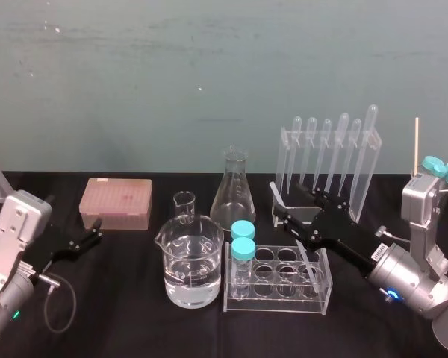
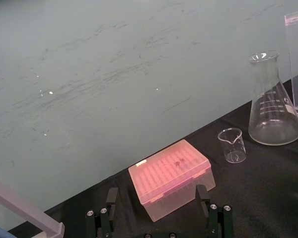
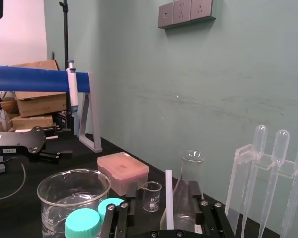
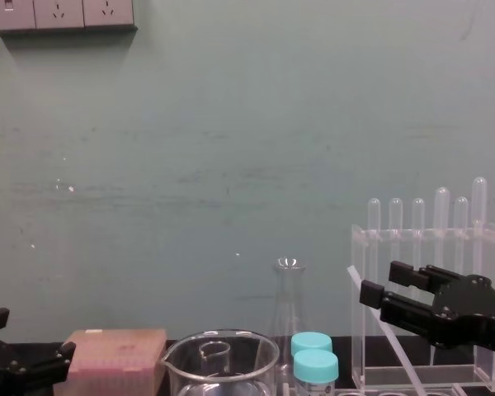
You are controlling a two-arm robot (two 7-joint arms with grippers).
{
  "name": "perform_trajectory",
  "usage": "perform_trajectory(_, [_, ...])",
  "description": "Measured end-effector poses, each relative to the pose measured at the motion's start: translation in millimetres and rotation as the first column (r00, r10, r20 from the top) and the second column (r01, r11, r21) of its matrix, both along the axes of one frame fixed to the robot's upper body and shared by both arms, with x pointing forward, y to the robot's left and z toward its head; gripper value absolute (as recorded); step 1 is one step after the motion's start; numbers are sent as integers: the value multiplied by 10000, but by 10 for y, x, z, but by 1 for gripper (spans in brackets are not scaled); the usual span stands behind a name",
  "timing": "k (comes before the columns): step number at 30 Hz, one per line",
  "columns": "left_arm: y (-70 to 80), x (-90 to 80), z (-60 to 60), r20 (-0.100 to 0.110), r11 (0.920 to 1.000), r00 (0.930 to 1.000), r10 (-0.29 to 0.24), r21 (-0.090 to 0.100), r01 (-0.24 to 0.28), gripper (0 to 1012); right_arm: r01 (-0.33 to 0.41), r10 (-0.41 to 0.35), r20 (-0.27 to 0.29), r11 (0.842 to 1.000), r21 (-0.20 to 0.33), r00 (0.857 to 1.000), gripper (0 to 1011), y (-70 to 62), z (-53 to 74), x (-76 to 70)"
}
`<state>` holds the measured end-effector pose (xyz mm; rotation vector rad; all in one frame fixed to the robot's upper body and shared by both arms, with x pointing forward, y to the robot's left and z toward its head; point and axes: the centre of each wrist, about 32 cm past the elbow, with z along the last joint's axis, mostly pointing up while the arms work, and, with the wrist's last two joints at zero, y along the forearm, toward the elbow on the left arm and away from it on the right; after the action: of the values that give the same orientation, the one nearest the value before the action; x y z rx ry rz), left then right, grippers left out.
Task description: Pick up the stirring rod with one hand, then place it down.
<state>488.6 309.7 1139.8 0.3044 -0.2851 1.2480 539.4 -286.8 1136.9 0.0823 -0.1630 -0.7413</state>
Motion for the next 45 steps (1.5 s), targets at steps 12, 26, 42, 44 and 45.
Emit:
perform_trajectory(12, [0, 0, 0, 0, 10000, 10000, 0, 0, 0, 1000, 61, -63, 285, 9999, 90, 9996, 972, -15, 15, 5])
perform_trajectory(26, [0, 0, 0, 1, 10000, 10000, -1, 0, 1, 1000, 3061, -3158, 1267, 9477, 904, 9403, 1004, -166, 339, -99])
perform_trajectory(42, [0, 0, 0, -1, 10000, 10000, 0, 0, 0, 1000, 4196, -4178, -2390, 9066, -456, 8766, 1004, -271, 222, -426])
perform_trajectory(44, [0, 0, 0, -1, 10000, 10000, 0, 0, 0, 1000, 4196, -4177, -2377, 9066, -451, 8769, 1004, -271, 223, -427])
perform_trajectory(45, [0, 0, 0, 0, 10000, 10000, 0, 0, 0, 1000, 4196, -4177, -2373, 9066, -450, 8770, 1004, -271, 223, -427])
